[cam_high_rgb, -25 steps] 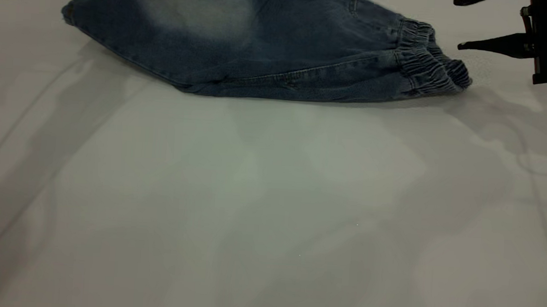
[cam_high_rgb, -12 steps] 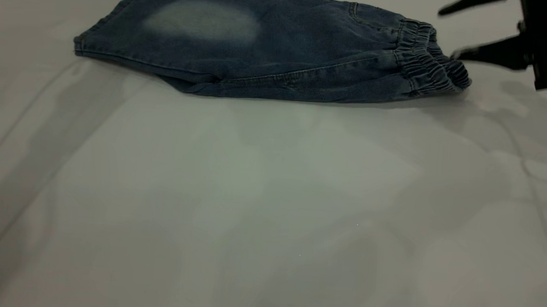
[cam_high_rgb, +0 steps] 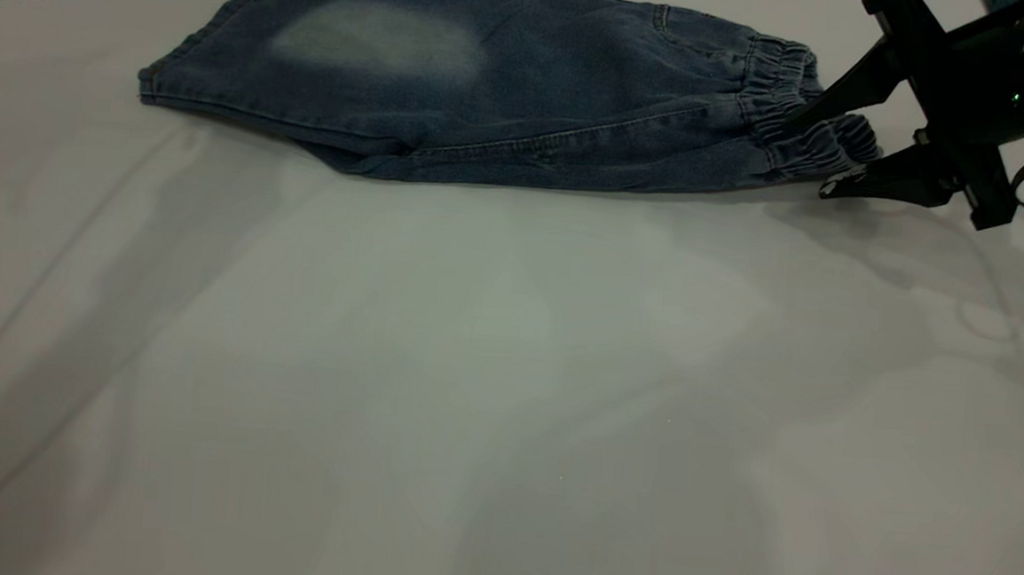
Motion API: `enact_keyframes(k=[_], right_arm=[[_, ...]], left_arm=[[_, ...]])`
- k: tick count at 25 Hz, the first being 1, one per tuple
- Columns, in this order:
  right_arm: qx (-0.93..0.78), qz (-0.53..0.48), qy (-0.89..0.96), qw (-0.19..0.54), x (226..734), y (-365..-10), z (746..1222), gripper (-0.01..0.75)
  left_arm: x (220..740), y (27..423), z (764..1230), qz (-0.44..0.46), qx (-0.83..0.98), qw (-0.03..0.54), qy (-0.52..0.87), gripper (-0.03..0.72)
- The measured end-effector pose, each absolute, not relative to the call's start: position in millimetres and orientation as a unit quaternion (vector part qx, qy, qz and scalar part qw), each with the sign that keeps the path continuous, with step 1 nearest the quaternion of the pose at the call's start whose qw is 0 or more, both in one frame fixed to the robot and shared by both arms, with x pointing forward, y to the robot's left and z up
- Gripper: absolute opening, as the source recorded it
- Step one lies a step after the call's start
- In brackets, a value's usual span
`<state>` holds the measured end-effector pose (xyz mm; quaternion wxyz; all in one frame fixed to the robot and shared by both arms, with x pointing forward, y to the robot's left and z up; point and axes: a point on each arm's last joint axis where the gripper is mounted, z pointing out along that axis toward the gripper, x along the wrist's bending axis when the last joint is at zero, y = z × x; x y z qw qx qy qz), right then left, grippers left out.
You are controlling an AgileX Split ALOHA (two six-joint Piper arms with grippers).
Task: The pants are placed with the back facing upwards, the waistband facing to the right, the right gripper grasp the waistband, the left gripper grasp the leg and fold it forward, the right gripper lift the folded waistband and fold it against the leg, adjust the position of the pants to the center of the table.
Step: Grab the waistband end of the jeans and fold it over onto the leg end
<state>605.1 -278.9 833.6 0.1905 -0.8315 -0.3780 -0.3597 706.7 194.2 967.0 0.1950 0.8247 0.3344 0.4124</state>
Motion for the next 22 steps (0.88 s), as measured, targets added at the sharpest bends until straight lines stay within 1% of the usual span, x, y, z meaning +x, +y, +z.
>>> enact_keyframes(k=[5,11,13,19,21,22], right_arm=[[-0.822,-0.382,-0.382,0.18,615.6,-279.9,820.0,0.383],[-0.811,-0.386,-0.398,0.187,623.2,-278.7,803.7,0.493],[-0.809,-0.389,-0.4,0.186,627.0,-278.9,802.3,0.518],[-0.809,-0.399,-0.406,0.15,645.1,-284.5,809.3,0.531],[-0.812,-0.397,-0.406,0.137,648.5,-286.6,810.0,0.515],[-0.813,-0.395,-0.406,0.134,649.1,-287.4,809.9,0.494]], left_arm=[[700.5,170.1,967.0,0.407,0.833,0.205,0.313,0.492],[697.5,165.7,969.5,0.407,0.835,0.198,0.313,0.468],[696.3,164.4,971.1,0.408,0.835,0.194,0.313,0.46],[694.9,162.9,970.5,0.406,0.837,0.187,0.315,0.454],[695.1,162.1,970.8,0.407,0.837,0.191,0.313,0.454],[695.1,161.9,970.9,0.407,0.837,0.193,0.312,0.454]])
